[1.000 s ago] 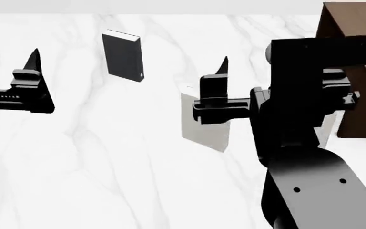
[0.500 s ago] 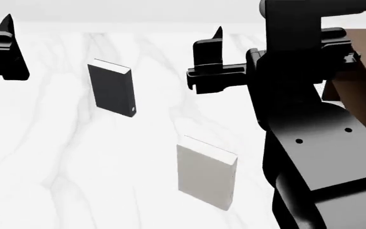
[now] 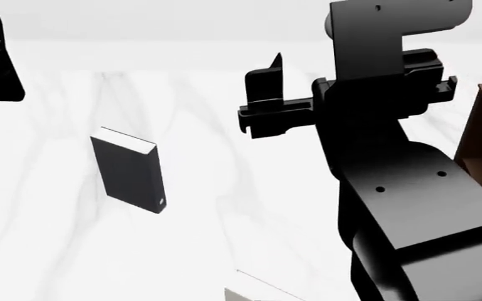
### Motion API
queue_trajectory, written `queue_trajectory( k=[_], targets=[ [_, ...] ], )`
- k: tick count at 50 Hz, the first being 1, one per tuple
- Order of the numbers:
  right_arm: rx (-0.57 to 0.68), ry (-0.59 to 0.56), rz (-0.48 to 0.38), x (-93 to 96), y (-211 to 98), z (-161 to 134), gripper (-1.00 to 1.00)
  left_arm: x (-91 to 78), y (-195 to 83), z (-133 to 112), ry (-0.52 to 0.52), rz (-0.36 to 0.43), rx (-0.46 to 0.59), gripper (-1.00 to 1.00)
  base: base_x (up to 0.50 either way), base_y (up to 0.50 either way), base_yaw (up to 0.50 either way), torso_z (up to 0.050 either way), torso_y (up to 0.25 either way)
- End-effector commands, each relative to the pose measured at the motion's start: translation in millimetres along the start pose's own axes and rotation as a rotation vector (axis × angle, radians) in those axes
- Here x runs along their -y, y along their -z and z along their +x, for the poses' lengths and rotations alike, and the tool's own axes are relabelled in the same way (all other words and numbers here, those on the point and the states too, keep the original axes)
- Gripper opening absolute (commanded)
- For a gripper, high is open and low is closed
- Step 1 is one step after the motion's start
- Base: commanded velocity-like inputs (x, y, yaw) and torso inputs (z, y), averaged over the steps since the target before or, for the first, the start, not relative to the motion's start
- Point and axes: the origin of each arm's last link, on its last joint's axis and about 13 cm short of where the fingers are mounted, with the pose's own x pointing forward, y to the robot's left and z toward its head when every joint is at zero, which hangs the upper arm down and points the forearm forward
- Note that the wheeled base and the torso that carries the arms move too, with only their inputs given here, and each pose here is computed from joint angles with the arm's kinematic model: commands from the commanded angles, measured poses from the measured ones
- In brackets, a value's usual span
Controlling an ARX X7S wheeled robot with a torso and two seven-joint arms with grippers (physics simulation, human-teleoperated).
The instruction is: Pick up the book on the left and place it on top of the shelf.
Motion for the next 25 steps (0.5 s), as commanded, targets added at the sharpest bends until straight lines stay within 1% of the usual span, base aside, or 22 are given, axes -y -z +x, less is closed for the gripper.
queue_trajectory(
  k=[1, 25],
  targets=[
    [-0.005, -0.006, -0.007, -1.3, 1.5, 0.7, 1.0, -2.0, -0.3, -0.8, -0.005, -0.001, 0.002, 1.0, 0.5, 0.0, 0.0, 0.0, 0.0],
    [-0.014, -0.008, -0.008, -1.4, 3.6, 1.2, 1.0, -3.0, -0.3, -1.4, -0.005, -0.008, -0.001, 1.0, 0.5, 0.0, 0.0, 0.0, 0.002]
  ],
)
